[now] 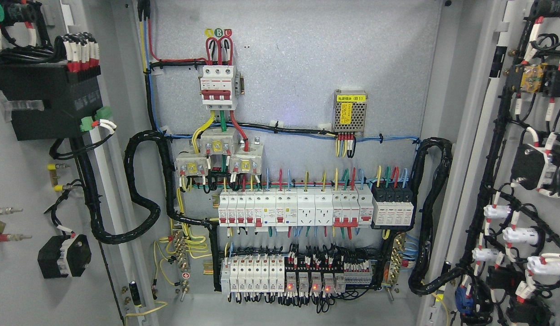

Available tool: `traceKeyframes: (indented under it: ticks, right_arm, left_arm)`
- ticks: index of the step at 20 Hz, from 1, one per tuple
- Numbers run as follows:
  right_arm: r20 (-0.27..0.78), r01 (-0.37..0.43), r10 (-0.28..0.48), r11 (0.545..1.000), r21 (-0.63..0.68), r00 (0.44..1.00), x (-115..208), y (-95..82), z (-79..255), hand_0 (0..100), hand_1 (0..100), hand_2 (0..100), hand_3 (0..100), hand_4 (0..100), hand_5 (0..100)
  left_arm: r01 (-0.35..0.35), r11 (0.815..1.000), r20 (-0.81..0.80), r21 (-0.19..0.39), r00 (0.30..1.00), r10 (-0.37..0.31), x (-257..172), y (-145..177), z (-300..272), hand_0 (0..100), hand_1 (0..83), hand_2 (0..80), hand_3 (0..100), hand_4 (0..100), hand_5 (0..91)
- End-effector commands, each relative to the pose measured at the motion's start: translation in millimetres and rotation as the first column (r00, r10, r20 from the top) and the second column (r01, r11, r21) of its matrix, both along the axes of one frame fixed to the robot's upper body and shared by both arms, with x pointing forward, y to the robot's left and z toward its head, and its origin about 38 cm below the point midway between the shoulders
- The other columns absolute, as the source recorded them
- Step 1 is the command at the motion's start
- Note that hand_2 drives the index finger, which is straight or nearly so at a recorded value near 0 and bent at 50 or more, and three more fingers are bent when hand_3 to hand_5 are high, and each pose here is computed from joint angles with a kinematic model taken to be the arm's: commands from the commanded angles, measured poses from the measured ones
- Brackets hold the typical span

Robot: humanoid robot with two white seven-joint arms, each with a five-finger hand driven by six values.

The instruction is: Open door with both hands

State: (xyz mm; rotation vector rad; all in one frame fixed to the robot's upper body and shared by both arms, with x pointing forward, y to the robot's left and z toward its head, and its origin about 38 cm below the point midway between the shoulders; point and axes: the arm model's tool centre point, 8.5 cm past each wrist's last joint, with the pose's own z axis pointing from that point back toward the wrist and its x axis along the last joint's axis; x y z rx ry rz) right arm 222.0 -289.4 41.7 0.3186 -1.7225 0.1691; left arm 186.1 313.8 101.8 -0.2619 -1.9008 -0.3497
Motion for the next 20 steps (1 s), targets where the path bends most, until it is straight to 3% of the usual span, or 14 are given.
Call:
traceKeyframes:
  ticks: [1, 4, 7, 10, 14, 17, 20]
  right_arm:
    - [0.004, 0.014, -0.014, 0.999, -0.046, 1.000, 0.3, -21.0, 5.3, 22, 0, 0, 0, 0, 0]
    - [0.005, 0.016, -0.015, 0.998, -0.055, 1.000, -1.1, -25.0, 6.0, 22, 0, 0, 0, 0, 0]
    - [0.000, 0.016, -0.016, 0.998, -0.060, 1.000, -3.0, -27.1, 5.2, 22, 0, 0, 0, 0, 0]
    - [-0.008, 0.022, -0.023, 0.998, -0.064, 1.000, -3.5, -29.6, 2.5, 22, 0, 0, 0, 0, 0]
    - [-0.017, 0.047, -0.049, 0.996, -0.076, 0.999, -4.1, -39.6, -0.4, 22, 0, 0, 0, 0, 0]
    - [-0.028, 0.062, -0.064, 0.995, -0.083, 0.998, -4.7, -45.4, -4.5, 22, 0, 0, 0, 0, 0]
    - [-0.038, 0.073, -0.076, 0.993, -0.088, 0.996, -4.7, -49.8, -7.8, 22, 0, 0, 0, 0, 0]
  left_arm:
    - [-0.109, 0.994, -0.010, -0.031, 0.994, 0.109, -3.3, 38.4, 2.6, 30, 0.0, 2.8, 3, 4, 0.0]
    - [-0.158, 0.987, -0.023, -0.005, 0.987, 0.158, -4.3, 60.7, -1.0, 30, 0.0, 2.8, 3, 4, 0.0]
    - [-0.159, 0.987, -0.031, 0.016, 0.987, 0.160, -1.5, 77.9, -2.3, 30, 0.0, 2.8, 3, 4, 0.0]
    - [-0.158, 0.987, -0.037, -0.039, 0.987, 0.157, 8.1, 90.9, 4.3, 30, 0.0, 2.8, 3, 4, 0.0]
    - [-0.186, 0.982, -0.042, -0.038, 0.982, 0.185, 16.8, 117.2, 8.1, 30, 0.0, 2.8, 3, 4, 0.0]
    - [-0.207, 0.974, -0.056, -0.093, 0.978, 0.203, 24.0, 147.0, 15.7, 30, 0.0, 2.8, 3, 4, 0.0]
    - [-0.212, 0.973, -0.060, -0.091, 0.976, 0.207, 28.0, 160.1, 18.4, 30, 0.0, 2.8, 3, 4, 0.0]
